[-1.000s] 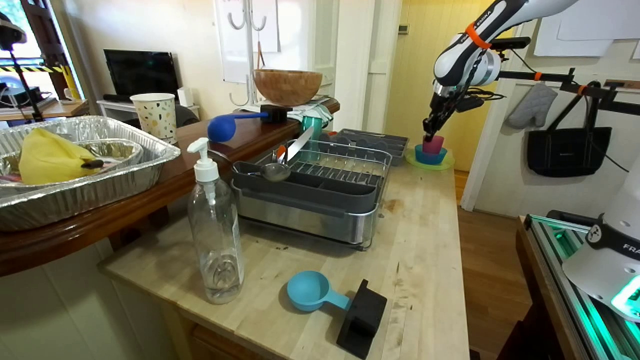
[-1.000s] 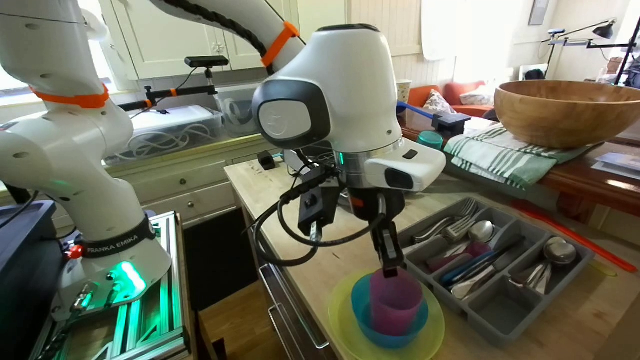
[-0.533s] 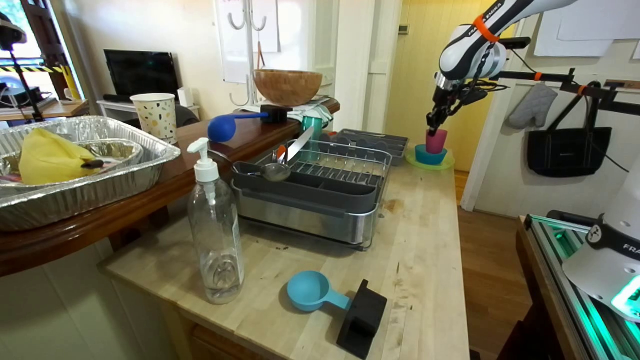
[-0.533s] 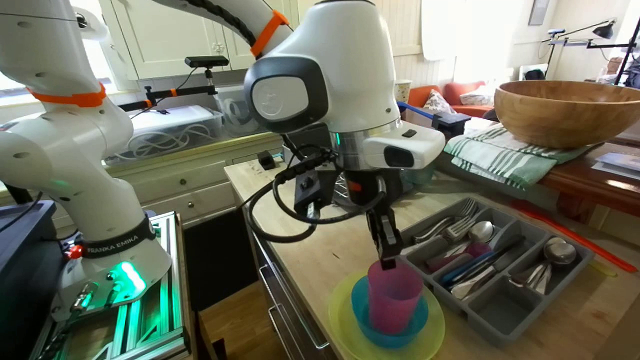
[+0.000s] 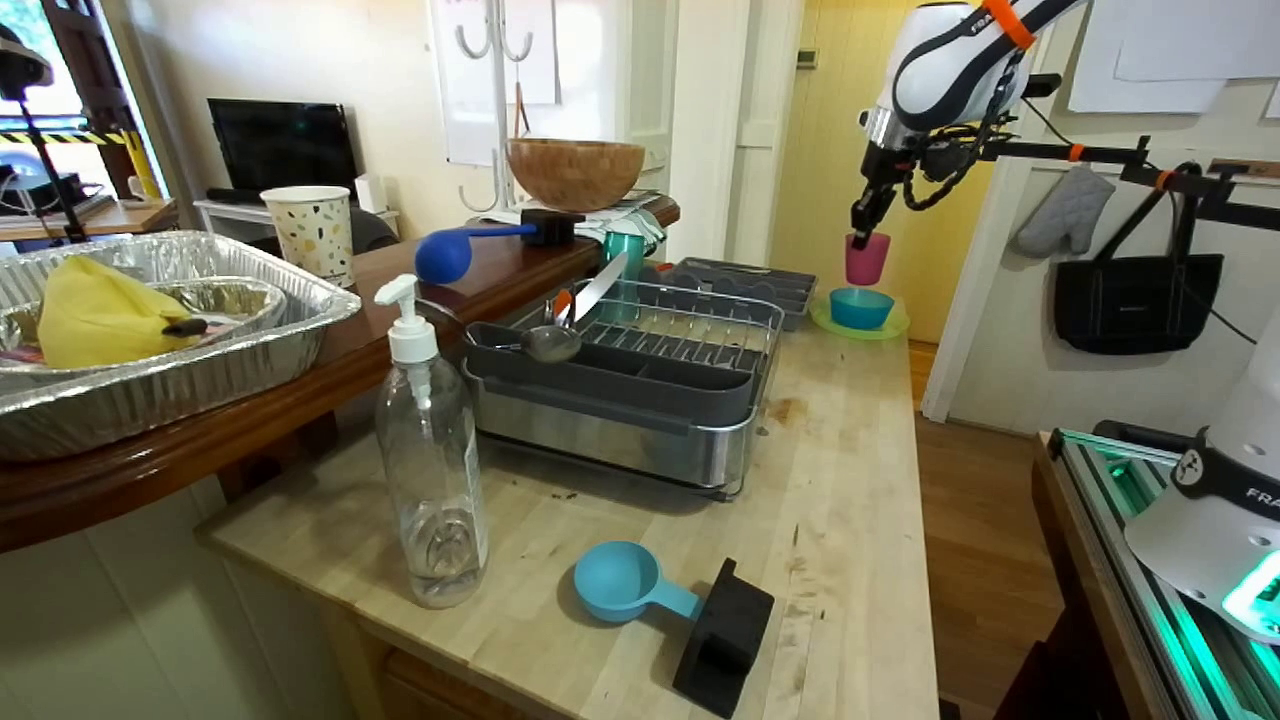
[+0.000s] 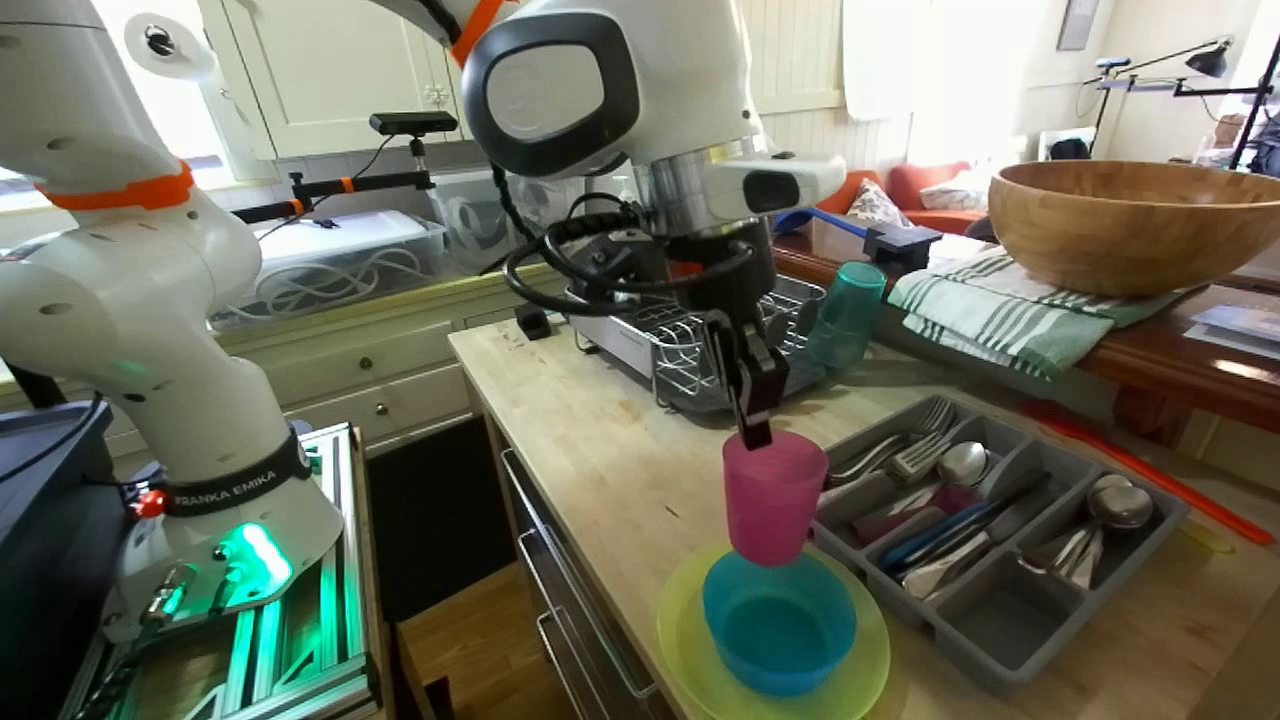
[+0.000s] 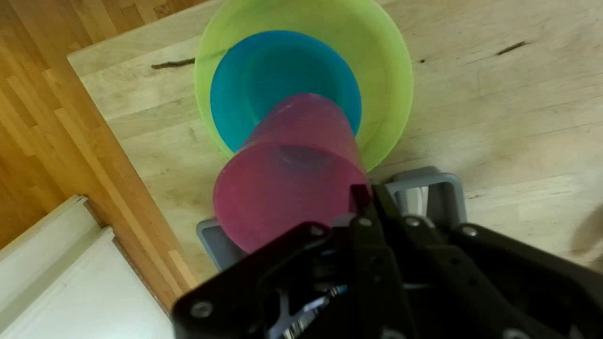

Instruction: Put the cup on the table and put the bowl in the dishes tray

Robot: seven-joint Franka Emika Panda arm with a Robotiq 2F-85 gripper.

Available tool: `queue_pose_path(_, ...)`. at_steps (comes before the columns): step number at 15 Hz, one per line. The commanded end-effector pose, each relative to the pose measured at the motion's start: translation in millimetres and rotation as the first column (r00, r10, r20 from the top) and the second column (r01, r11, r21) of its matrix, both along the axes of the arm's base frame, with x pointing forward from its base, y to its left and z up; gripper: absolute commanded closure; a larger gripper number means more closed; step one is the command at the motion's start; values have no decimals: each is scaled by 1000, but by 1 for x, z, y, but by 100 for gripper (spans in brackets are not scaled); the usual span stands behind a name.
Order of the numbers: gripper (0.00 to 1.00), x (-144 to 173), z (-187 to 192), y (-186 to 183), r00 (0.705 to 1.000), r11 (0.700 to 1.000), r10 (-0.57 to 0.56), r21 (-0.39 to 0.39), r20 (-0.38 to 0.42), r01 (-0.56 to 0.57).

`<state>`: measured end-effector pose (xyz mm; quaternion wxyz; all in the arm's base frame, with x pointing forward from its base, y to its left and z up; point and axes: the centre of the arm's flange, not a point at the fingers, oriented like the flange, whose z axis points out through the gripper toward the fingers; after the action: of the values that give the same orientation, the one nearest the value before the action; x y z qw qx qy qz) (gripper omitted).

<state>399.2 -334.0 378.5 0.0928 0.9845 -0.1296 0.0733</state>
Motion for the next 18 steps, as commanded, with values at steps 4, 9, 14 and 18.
queue_pose_path(4, 99, 3, 8, 79, 988, 989, 145, 21, -51, -144)
queue_pose_path(9, 99, 20, -4, 131, 965, 969, 246, 54, -91, -242)
queue_pose_path(14, 99, 26, -18, 184, 932, 940, 339, 99, -131, -328)
queue_pose_path(18, 99, 23, -30, 216, 907, 918, 392, 117, -150, -378)
